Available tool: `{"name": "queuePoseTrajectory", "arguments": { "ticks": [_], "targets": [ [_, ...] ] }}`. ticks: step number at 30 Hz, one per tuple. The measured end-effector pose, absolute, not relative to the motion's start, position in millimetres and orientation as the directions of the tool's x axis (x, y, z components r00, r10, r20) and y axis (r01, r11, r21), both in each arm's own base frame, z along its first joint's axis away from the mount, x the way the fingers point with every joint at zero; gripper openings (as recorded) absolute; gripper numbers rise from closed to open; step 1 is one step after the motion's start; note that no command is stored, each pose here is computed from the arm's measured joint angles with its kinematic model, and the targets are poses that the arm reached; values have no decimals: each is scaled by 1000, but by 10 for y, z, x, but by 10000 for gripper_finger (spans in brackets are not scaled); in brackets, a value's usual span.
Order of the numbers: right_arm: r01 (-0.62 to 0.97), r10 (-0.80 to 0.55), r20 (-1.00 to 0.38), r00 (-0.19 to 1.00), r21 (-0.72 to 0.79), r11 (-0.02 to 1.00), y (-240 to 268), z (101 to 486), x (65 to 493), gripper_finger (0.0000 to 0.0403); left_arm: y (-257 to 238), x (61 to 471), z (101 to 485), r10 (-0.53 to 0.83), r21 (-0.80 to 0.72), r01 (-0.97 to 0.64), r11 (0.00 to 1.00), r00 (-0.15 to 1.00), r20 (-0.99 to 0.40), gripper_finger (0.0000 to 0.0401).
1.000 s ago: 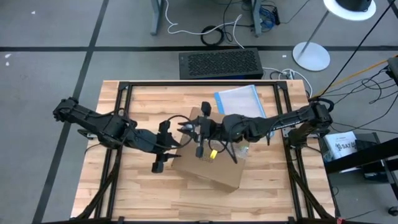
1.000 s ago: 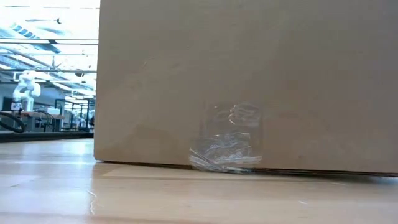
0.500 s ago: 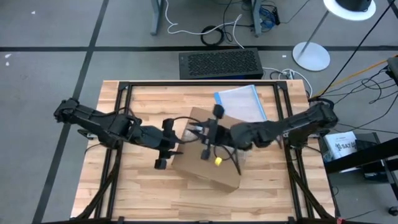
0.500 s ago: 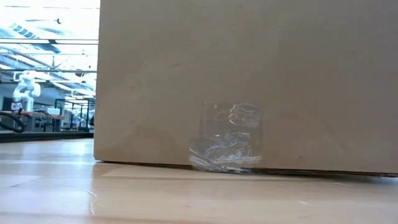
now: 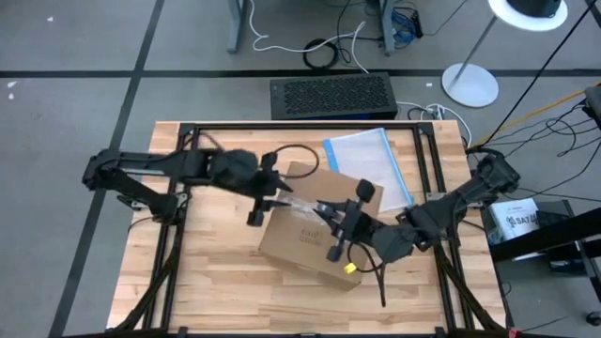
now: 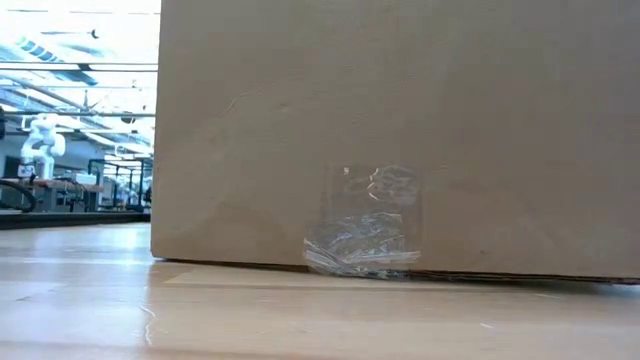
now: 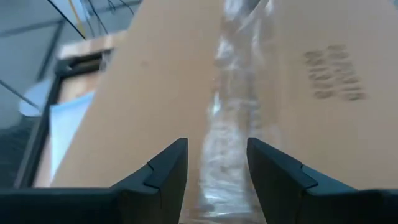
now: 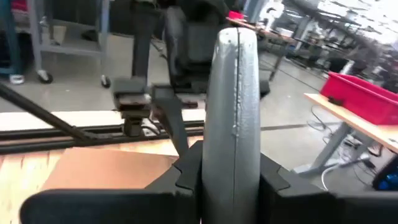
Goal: Unpack boxes
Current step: Open the cardboard box using the gray cutter
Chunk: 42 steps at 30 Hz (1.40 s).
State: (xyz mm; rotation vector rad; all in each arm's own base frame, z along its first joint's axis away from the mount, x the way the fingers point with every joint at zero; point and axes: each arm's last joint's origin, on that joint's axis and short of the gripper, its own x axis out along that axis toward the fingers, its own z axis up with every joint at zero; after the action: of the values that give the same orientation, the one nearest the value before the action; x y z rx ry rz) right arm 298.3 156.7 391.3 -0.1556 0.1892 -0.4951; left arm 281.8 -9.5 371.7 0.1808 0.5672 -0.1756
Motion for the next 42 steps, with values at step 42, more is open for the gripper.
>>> {"name": "queuePoseTrajectory", "arguments": {
  "ticks": [42],
  "targets": [
    [231, -218, 410, 886, 18, 973, 923, 3281, 3102, 68, 17, 2547, 3566, -84, -30, 94, 995, 648, -757, 170]
  ]
}}
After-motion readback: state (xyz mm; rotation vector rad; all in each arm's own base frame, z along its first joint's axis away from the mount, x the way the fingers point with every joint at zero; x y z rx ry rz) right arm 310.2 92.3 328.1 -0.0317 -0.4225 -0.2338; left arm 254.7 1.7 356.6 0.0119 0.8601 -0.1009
